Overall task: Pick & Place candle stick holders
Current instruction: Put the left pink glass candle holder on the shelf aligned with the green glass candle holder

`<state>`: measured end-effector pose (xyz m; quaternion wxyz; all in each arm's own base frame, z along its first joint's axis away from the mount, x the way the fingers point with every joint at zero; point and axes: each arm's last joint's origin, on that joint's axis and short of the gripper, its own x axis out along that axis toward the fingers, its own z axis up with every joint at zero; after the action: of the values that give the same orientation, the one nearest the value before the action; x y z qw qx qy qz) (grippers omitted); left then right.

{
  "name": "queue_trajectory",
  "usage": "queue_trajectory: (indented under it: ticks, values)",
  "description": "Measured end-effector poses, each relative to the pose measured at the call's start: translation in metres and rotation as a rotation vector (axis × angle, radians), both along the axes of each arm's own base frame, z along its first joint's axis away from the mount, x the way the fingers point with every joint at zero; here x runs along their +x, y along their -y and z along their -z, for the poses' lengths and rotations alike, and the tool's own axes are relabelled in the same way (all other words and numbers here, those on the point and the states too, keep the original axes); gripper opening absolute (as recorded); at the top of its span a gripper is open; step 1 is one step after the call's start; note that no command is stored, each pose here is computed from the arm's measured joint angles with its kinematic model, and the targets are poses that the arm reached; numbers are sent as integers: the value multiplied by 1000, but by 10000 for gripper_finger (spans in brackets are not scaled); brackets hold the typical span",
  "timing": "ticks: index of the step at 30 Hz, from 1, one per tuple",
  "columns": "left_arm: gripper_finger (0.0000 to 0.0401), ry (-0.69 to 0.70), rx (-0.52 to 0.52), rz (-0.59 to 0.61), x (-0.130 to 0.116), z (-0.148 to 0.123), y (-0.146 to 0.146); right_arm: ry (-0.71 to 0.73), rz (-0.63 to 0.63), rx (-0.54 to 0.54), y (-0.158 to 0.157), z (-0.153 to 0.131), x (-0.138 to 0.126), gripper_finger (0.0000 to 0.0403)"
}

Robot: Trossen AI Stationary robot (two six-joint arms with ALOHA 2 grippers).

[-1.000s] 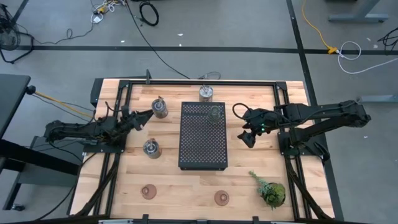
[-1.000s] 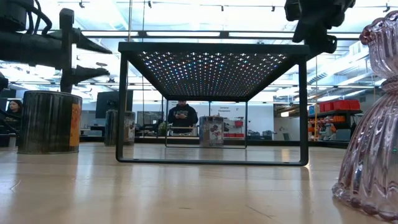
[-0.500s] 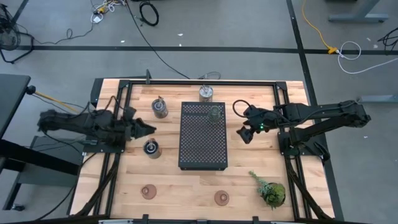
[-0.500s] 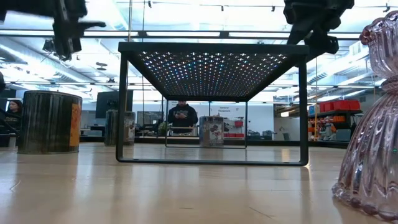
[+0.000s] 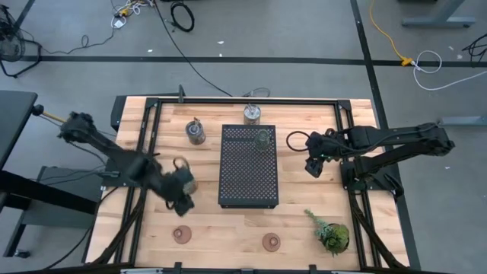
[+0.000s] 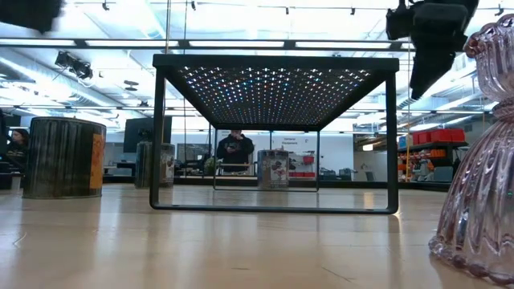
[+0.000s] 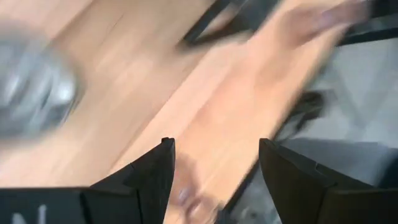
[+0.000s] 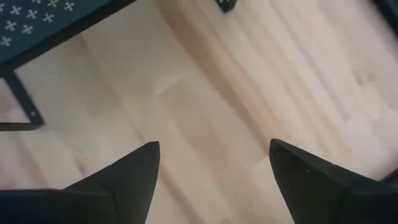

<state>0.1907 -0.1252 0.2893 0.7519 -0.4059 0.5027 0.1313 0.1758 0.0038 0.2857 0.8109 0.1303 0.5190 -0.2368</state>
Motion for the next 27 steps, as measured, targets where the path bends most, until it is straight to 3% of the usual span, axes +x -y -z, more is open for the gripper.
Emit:
queue_trajectory:
  ticks: [5,11,18,22,27]
  values:
    - [236,-229,-78,-92,2,21,51,-3,-43,-56,1,-1,-1,302]
    - [236,-302,-118,-138,8,29,91,21,-66,-77,1,-3,2,302]
    - [236,-400,-54,-188,15,47,106,39,-87,-87,1,-4,4,302]
    - [236,-502,-69,-184,19,59,109,38,-89,-85,1,-4,4,302]
    - [236,-490,-32,-189,21,63,107,40,-89,-85,1,-4,4,302]
